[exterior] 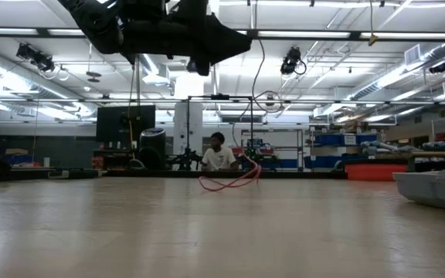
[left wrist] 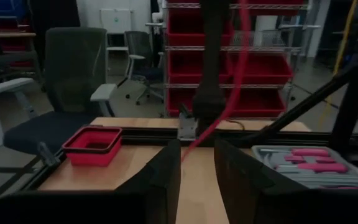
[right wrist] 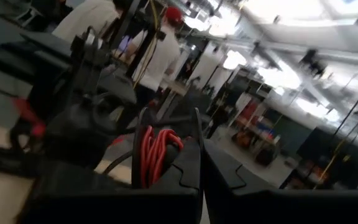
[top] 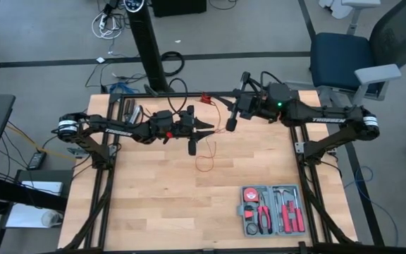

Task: Coil cords
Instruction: Coil the wire

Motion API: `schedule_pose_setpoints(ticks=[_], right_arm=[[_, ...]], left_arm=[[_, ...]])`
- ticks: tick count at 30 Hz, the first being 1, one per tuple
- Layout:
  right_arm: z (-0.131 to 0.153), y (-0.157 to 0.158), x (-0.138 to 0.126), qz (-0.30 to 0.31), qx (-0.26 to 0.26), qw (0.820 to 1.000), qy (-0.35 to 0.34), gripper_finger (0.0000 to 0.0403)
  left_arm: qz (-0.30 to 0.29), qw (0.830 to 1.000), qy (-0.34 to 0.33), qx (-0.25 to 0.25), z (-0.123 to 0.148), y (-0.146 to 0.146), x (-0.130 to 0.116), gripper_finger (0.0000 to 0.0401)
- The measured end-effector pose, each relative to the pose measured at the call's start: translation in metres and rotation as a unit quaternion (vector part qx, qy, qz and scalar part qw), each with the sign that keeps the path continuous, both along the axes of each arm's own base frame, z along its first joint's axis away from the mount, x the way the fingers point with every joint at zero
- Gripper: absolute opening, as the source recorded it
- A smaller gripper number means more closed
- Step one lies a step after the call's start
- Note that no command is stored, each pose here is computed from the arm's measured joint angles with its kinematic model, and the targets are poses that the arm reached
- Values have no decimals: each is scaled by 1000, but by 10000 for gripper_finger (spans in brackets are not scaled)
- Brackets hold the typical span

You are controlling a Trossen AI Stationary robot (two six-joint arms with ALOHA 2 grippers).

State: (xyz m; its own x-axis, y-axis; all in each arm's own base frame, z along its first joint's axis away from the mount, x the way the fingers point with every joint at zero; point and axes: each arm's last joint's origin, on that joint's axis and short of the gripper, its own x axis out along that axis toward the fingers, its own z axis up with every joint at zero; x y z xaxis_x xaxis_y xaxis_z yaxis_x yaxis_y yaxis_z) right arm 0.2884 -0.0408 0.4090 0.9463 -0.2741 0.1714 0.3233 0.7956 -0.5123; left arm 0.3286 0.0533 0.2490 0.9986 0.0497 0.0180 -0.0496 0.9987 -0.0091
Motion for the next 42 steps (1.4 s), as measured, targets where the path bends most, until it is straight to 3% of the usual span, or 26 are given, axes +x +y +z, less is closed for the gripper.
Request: schedule_pose_setpoints(ticks=[7,13,28,36,42], right_arm=[[-3,2,-15,-3,44,997,56,1],[-13,0,-7,-15,39,996,84,1],[-29,-1,28,-34,13,998,51,1],[-27,6,28,-25,8,999,44,1],[-29,8,21,-72,-17,993,94,1]], left_arm=[[3,1000,0,-17,0,4,-1,101],[-34,998,-36,-37,7,1,-1,101],[-35,996,-67,-50,13,-6,0,101],[-6,997,-50,-54,10,-4,0,101],[-21,997,-46,-50,9,-5,0,101]])
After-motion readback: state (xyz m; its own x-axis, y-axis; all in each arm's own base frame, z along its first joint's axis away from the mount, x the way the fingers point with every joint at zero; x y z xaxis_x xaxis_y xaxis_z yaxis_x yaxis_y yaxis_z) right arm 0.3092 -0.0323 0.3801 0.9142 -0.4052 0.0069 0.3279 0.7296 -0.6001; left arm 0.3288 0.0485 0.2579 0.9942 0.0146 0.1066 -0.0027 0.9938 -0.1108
